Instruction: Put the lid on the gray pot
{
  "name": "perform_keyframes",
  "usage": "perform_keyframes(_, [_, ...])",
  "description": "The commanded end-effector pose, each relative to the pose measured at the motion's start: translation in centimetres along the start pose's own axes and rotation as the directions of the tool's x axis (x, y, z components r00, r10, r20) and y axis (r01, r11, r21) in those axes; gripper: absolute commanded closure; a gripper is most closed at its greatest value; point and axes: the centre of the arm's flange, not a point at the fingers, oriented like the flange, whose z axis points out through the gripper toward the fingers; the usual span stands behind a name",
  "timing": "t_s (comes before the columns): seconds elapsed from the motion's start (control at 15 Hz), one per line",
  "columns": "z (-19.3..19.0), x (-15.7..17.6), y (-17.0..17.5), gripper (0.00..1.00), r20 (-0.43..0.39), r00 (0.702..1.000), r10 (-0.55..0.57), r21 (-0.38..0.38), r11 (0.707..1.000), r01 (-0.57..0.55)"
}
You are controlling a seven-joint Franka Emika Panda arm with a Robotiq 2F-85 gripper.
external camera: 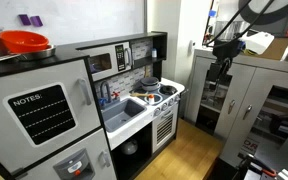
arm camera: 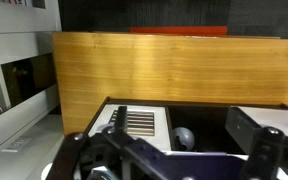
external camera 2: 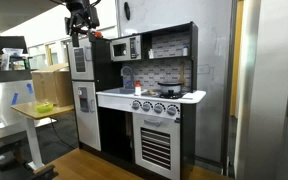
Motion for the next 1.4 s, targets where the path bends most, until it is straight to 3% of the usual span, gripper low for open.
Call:
perform_keyframes(0.0, [0.0,0.0,0.0,0.00,0.000,1.000,0.000,0.000,1.000,0.000])
perform_keyframes(1.13, [0.0,0.0,0.0,0.00,0.000,1.000,0.000,0.000,1.000,0.000])
perform_keyframes(1.33, [1.0,1.8,2.5,0.00,-0.075,0.997,0.024,-0.028,0.999,-0.026])
